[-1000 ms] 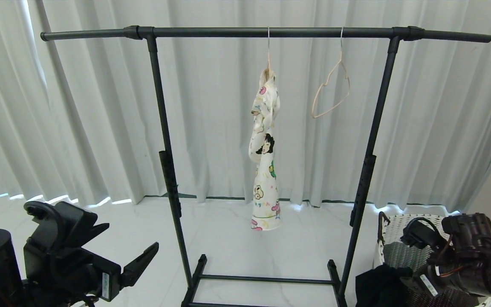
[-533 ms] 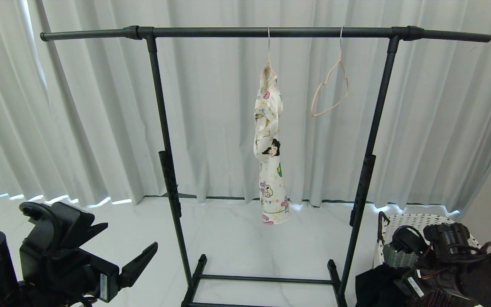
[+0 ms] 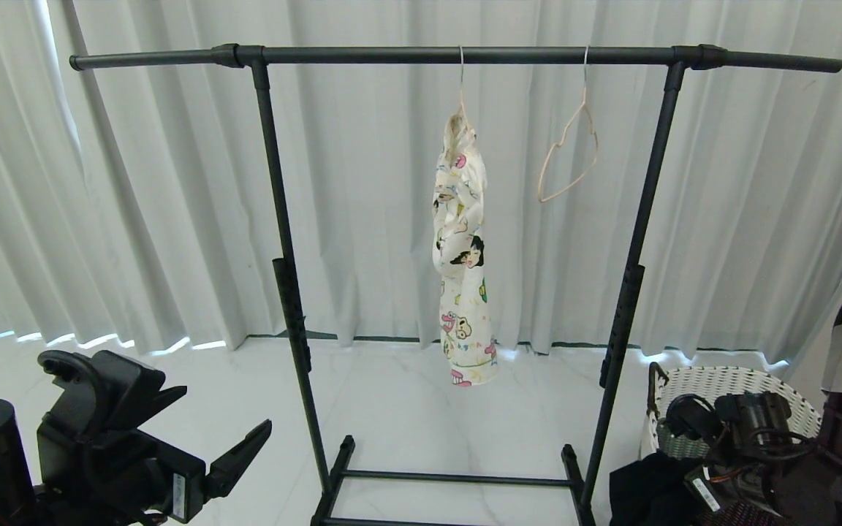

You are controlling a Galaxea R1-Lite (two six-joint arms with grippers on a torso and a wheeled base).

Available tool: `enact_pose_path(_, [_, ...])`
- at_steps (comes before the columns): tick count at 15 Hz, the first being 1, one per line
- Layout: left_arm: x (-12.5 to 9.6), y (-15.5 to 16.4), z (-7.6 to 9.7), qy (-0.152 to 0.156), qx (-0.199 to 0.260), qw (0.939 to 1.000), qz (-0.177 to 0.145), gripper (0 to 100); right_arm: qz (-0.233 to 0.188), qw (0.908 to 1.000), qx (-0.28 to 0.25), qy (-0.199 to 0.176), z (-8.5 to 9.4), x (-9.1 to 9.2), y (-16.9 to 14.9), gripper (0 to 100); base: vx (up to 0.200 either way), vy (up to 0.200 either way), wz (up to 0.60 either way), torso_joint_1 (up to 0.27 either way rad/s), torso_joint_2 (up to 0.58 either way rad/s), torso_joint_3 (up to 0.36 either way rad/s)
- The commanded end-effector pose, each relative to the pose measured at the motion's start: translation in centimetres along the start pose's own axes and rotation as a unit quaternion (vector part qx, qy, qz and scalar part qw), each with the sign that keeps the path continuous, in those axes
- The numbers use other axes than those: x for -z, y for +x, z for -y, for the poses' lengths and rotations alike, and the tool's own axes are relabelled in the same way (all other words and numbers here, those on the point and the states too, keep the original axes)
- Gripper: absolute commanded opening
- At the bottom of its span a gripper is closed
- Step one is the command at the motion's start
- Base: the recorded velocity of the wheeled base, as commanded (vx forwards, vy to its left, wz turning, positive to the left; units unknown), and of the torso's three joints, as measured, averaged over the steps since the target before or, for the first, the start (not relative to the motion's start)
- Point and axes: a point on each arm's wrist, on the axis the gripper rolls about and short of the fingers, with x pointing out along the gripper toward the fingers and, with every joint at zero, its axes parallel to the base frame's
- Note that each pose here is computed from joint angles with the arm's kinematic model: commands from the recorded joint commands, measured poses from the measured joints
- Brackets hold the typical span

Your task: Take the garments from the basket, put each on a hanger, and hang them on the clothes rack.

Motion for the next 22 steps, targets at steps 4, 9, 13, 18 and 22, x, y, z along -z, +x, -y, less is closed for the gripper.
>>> enact_pose_path(4, [0.1,0.0,0.0,0.000,-0.001,1.0000,-0.002,100,0.011,0.9999,-0.005,0.005,0.1,-0.2,-0.4,0,0.000,0.000,0.00,0.000,0.00,0.000])
enact_pose_path(9, [0.2,0.2,0.0,0.000,-0.016,0.9998,-0.009,100,0.097,0.9952,-0.006,0.015,2.3,-3.7,-4.8,0,0.000,0.000,0.00,0.000,0.00,0.000])
enact_pose_path(13, [0.5,0.7,-0.4,0.003,-0.105,0.9936,-0.043,100,0.158,0.9867,-0.039,0.009,5.4,-11.4,-13.0,0,0.000,0.000,0.00,0.000,0.00,0.000])
enact_pose_path(18, [-0.2,0.9,-0.1,0.004,-0.098,0.9948,-0.029,100,0.193,0.9772,-0.088,-0.005,5.6,-16.6,-22.1,0,-0.080,0.000,0.00,0.000,0.00,0.000])
enact_pose_path(22, [-0.7,1.1,-0.1,0.004,-0.094,0.9953,-0.019,100,0.215,0.9697,-0.111,-0.032,4.6,-18.8,-25.0,0,-0.200,0.000,0.00,0.004,0.00,0.001])
